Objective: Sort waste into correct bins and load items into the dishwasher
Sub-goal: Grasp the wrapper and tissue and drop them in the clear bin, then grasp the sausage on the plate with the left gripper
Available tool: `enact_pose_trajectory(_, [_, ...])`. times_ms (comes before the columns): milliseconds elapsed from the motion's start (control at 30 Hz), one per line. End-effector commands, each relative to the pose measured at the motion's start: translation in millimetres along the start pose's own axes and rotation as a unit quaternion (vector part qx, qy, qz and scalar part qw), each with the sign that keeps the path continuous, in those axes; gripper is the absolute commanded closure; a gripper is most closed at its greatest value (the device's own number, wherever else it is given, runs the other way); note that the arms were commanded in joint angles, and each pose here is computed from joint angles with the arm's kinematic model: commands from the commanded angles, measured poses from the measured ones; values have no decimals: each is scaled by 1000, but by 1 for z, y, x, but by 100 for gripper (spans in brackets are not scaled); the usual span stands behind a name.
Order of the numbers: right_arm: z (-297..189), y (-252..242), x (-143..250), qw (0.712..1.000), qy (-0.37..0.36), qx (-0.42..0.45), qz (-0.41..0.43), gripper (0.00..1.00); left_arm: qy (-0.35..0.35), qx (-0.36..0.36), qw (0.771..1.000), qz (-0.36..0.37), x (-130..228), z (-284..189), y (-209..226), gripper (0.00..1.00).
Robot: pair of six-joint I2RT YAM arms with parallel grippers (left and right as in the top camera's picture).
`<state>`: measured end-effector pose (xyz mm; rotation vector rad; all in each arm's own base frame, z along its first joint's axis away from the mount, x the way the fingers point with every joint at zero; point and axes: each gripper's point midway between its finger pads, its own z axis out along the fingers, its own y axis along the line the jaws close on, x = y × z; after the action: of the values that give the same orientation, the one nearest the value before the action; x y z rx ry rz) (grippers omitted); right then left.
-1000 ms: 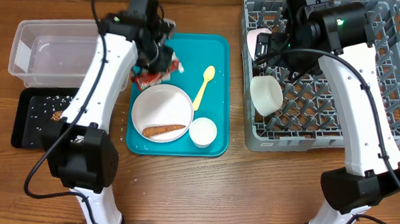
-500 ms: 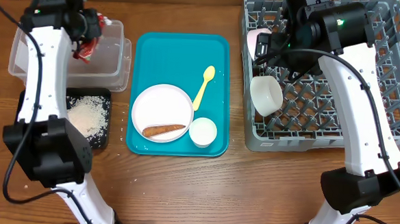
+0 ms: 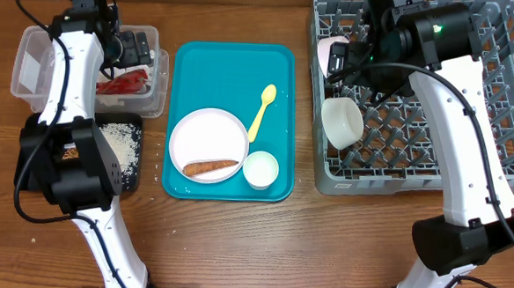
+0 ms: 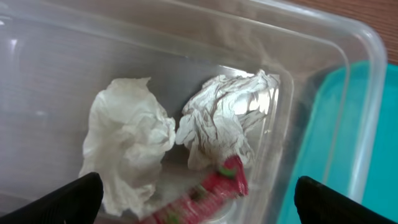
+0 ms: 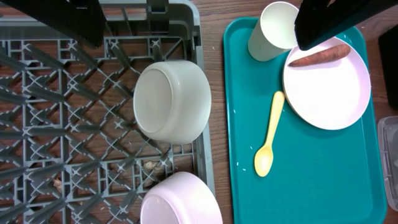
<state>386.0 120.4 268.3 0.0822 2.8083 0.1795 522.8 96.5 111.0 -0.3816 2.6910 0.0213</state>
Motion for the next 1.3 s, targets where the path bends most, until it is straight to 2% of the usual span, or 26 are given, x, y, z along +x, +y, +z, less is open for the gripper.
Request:
enact_pose_trajectory(0, [-5, 0, 0, 1000, -7, -1, -2, 0, -62, 7, 998, -1, -36, -63, -6, 0])
enact_pose_trajectory(133, [-5, 0, 0, 1000, -7, -1, -2, 0, -68, 34, 997, 3, -39, -125, -17, 0])
enact_pose_trajectory(267, [-5, 0, 0, 1000, -7, -1, -2, 0, -51, 85, 995, 22, -20, -170, -38, 0])
enact_pose_trajectory(367, [-5, 0, 0, 1000, -6, -1, -2, 0, -21, 124, 990, 57, 7, -197, -57, 0])
enact_pose_trajectory(467, [-5, 0, 1, 1000, -5, 0, -2, 0, 23, 129, 988, 87, 41, -215, -64, 0])
enact_pose_trajectory(500, [-5, 0, 1, 1000, -5, 0, -2, 0, 40, 130, 986, 100, 52, -220, -66, 1])
enact_pose_trajectory(533, [-5, 0, 0, 1000, -6, -1, -2, 0, 45, 132, 984, 115, 58, -223, -69, 9])
enact_pose_trajectory(633, [-5, 0, -1, 1000, -8, -1, -2, 0, 62, 138, 977, 152, 80, -228, -83, 9])
enact_pose_trajectory(800, [-5, 0, 1, 1000, -6, -2, -2, 0, 143, 131, 960, 201, 133, -208, -98, 10])
enact_pose_trajectory(900, [-5, 1, 0, 1000, -6, -3, -2, 0, 209, 153, 929, 263, 174, -181, -116, 10])
enact_pose_trajectory(1133, [-5, 0, 1, 1000, -4, -2, -2, 0, 226, 174, 880, 380, 224, -109, -148, 10])
enact_pose_trajectory(1267, [-5, -1, 3, 1000, -1, 0, -2, 0, 229, 152, 874, 400, 240, -79, -142, 9])
